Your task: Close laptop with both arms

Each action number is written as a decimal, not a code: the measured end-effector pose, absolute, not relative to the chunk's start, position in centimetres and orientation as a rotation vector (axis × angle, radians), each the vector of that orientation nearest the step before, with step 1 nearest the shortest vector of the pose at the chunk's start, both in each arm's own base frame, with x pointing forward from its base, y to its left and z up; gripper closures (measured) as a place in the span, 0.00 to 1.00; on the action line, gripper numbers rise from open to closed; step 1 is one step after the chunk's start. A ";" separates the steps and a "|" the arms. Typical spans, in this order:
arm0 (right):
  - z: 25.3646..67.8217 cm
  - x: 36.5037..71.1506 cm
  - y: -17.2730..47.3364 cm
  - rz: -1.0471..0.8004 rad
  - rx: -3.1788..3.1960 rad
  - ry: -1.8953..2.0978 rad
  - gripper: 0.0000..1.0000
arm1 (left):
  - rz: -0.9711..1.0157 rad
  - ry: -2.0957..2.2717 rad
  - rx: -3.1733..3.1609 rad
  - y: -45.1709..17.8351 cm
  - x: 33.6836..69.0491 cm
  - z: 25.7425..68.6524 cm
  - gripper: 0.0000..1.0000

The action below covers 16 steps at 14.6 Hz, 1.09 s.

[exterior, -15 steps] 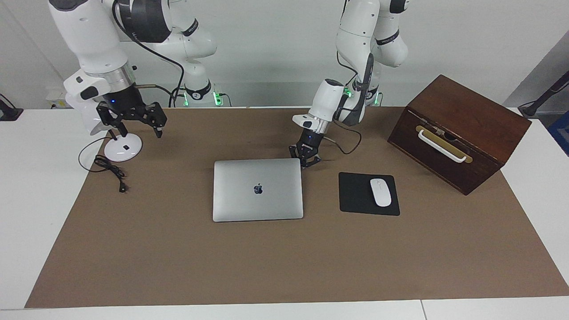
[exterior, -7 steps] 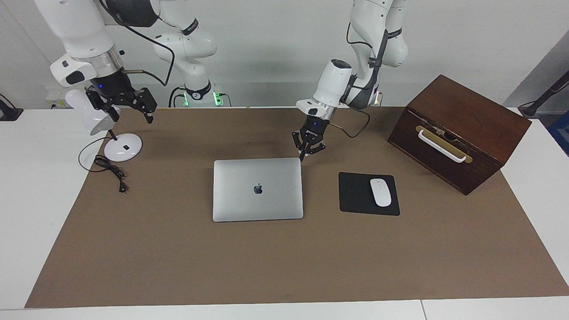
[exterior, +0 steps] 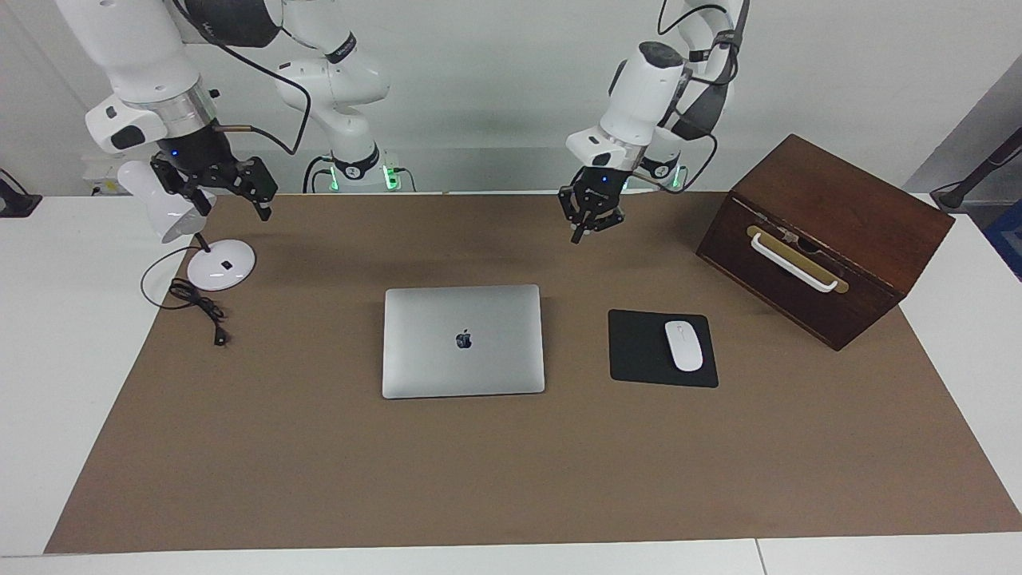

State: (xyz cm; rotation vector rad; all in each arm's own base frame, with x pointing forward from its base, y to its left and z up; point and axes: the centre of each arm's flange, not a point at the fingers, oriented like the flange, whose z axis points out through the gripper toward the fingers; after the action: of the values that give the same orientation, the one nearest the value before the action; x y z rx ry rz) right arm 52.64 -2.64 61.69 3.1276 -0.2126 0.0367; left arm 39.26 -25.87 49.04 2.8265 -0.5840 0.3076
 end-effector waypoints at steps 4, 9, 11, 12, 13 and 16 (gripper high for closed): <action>61.7 52.6 -2.6 0.036 3.128 -0.213 0.00 | 0.205 -0.517 2.895 -21.1 40.1 55.5 0.99; 61.6 52.6 -2.6 0.033 3.130 -0.171 0.00 | 0.175 -0.354 2.977 -14.1 42.6 60.1 0.99; 61.6 52.6 -2.6 0.033 3.131 -0.157 0.00 | 0.211 -0.278 3.005 -10.2 43.6 62.2 0.99; 61.6 52.6 -2.6 0.033 3.131 -0.144 0.00 | 0.218 -0.250 3.013 -8.3 44.0 63.1 0.99; 61.6 52.6 -2.6 0.033 3.132 -0.128 0.00 | 0.229 -0.233 3.019 -6.6 44.5 63.9 0.99; 61.5 52.6 -2.6 0.031 3.133 -0.083 0.00 | 0.244 -0.137 3.038 -2.6 45.9 65.6 0.99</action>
State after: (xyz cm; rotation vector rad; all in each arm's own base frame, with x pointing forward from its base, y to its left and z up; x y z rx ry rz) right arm 52.55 -2.62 61.53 3.1332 -0.0827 0.0307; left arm 45.90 -2.57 65.60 3.0376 -0.1371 0.2437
